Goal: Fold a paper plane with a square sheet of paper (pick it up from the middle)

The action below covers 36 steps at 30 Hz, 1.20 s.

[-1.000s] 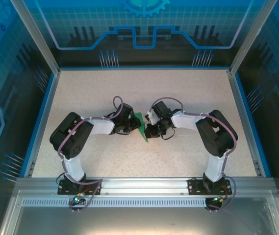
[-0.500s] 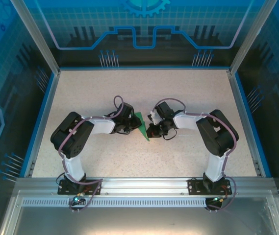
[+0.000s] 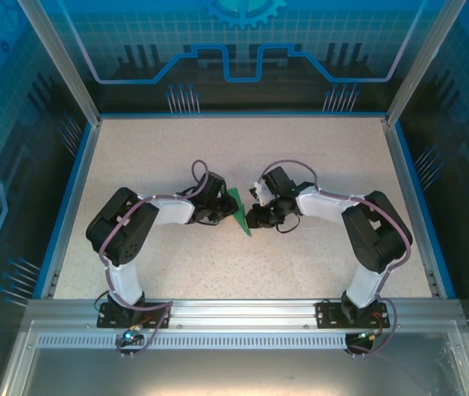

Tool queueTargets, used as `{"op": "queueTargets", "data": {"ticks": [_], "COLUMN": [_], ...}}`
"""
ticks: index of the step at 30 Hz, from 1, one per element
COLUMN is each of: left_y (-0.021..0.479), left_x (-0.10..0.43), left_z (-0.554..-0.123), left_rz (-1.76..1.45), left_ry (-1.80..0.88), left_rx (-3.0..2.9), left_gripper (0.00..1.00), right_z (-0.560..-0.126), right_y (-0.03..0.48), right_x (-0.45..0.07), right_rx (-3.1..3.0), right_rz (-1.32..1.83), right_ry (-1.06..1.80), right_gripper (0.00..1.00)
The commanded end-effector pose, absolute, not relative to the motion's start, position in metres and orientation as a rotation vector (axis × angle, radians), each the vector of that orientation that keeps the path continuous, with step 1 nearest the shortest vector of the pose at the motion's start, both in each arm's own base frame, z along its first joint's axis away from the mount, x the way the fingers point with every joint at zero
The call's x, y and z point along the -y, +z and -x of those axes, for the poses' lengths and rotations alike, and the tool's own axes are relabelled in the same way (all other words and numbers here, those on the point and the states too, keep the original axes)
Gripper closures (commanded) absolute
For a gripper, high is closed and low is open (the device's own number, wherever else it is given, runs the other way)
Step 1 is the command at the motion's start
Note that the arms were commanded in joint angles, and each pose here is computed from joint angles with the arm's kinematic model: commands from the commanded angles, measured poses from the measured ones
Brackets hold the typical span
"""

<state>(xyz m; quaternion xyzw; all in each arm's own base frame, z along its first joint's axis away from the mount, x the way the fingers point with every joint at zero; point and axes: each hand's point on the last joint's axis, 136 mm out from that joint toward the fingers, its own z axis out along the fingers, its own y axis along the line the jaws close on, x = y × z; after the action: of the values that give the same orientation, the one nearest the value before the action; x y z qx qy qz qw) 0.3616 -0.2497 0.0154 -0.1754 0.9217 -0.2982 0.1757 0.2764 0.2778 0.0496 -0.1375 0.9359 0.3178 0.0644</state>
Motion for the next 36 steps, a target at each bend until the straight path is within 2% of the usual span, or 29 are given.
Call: {"op": "queueTargets", "data": {"ticks": [1, 9, 21, 30, 36], "left_y": [-0.017, -0.016, -0.018, -0.018, -0.018], "left_x": [0.230, 0.231, 0.229, 0.229, 0.230], "left_z": [-0.350, -0.350, -0.349, -0.349, -0.349], "left_rz": [0.529, 0.526, 0.526, 0.523, 0.522], "left_ry": [-0.682, -0.683, -0.672, -0.671, -0.675], "left_rx": [-2.704, -2.709, -2.711, -2.714, -2.715], "left_gripper": [0.80, 0.80, 0.80, 0.80, 0.80], "right_z": [-0.271, -0.269, -0.268, -0.271, -0.271], "right_y": [0.053, 0.033, 0.010, 0.020, 0.058], "right_x": [-0.288, -0.298, -0.274, -0.275, -0.291], "right_rx": [-2.836, -2.882, -2.950, -2.924, -2.805], "right_rz": [0.465, 0.460, 0.380, 0.391, 0.459], "right_ry": [0.953, 1.012, 0.907, 0.904, 1.030], "right_gripper": [0.82, 0.86, 0.88, 0.88, 0.87]}}
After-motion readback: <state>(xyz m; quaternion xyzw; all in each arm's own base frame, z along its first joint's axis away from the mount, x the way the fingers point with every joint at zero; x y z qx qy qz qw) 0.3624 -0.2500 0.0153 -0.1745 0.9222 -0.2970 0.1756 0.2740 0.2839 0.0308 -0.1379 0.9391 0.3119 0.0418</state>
